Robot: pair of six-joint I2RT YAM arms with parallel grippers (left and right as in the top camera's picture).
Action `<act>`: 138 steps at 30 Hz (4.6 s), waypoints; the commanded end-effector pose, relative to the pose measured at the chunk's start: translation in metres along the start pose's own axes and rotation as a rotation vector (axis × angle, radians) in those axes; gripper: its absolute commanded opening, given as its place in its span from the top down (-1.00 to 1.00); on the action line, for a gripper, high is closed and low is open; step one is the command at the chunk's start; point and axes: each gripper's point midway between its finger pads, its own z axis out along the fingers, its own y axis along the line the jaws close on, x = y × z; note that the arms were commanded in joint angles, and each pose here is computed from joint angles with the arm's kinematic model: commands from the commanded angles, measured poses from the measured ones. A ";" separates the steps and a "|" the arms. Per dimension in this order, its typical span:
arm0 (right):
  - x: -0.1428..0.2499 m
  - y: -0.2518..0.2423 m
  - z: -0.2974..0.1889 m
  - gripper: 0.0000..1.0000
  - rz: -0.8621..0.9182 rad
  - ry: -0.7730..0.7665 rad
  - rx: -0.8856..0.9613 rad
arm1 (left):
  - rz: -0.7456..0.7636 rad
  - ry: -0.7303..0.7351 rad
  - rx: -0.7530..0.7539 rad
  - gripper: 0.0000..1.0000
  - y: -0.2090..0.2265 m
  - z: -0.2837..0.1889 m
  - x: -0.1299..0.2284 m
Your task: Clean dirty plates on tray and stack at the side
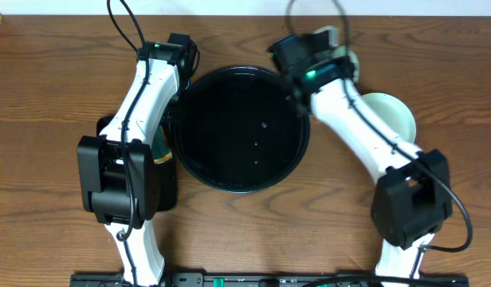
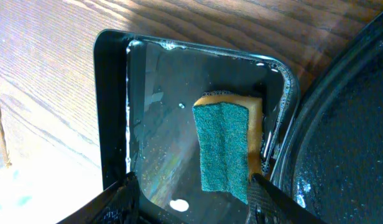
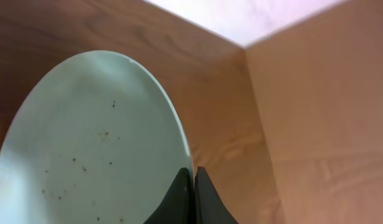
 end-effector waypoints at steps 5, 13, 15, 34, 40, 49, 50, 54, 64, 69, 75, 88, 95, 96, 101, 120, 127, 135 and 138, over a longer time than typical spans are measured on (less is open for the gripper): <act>0.012 -0.045 0.034 0.98 0.172 0.118 -0.048 | -0.005 -0.004 0.000 -0.12 0.004 -0.002 0.000; 0.054 -0.067 0.068 0.98 0.267 0.307 -0.078 | -0.005 -0.004 0.000 -0.13 0.004 -0.002 0.000; 0.062 -0.070 0.072 0.97 0.277 0.343 -0.088 | -0.005 -0.004 0.000 -0.12 0.004 -0.002 0.000; 0.138 -0.068 0.042 0.97 0.288 0.688 -0.127 | -0.005 0.028 0.072 -0.13 -0.009 -0.003 0.006; 0.157 -0.070 0.043 0.97 0.310 0.750 -0.097 | -0.004 0.029 0.072 -0.13 -0.009 -0.003 0.006; 0.181 -0.088 0.074 0.98 0.420 0.828 -0.063 | -0.002 0.032 0.070 -0.12 -0.008 -0.003 0.007; 0.182 -0.091 0.078 0.97 0.434 0.830 -0.061 | -0.002 0.033 0.070 -0.13 -0.008 -0.003 0.007; 0.182 -0.087 0.085 0.97 0.443 0.839 -0.126 | 0.001 0.038 0.067 -0.13 -0.007 -0.003 0.008; 0.155 -0.041 0.070 -0.99 0.353 0.770 -0.359 | 0.001 0.039 0.067 -0.12 -0.008 -0.003 0.008; 0.131 -0.006 0.059 -0.98 0.336 0.706 -0.560 | 0.001 0.038 0.067 -0.11 -0.007 -0.003 0.008; 0.096 0.007 0.054 -0.99 0.294 0.559 -0.630 | -0.004 0.021 0.073 -0.07 -0.005 -0.008 0.007; 0.049 -0.003 0.044 -0.99 0.341 0.407 -0.686 | -0.174 -0.306 0.217 -0.23 0.047 -0.111 -0.010; 0.016 -0.018 0.040 -0.99 0.341 0.251 -0.701 | -0.265 -0.510 0.304 -0.31 0.095 -0.180 0.010; 0.014 -0.018 0.040 -0.98 0.337 0.240 -0.702 | -0.263 -0.530 0.312 -0.32 0.100 -0.186 0.014; 0.001 -0.021 0.042 -0.99 0.302 0.167 -0.707 | -0.143 -0.675 0.416 -0.38 0.118 -0.231 0.044; 0.005 -0.020 0.041 -0.98 0.291 0.178 -0.708 | 0.094 -0.913 0.570 -0.79 0.145 -0.288 0.133; 0.005 -0.020 0.041 -0.98 0.291 0.177 -0.708 | 0.088 -0.901 0.549 -0.79 0.147 -0.284 0.134; 0.005 -0.020 0.041 -0.99 0.291 0.177 -0.708 | 0.117 -0.824 0.540 -0.80 0.145 -0.270 0.147; 0.005 -0.020 0.041 -0.98 0.291 0.177 -0.708 | 0.119 -0.818 0.539 -0.80 0.144 -0.268 0.148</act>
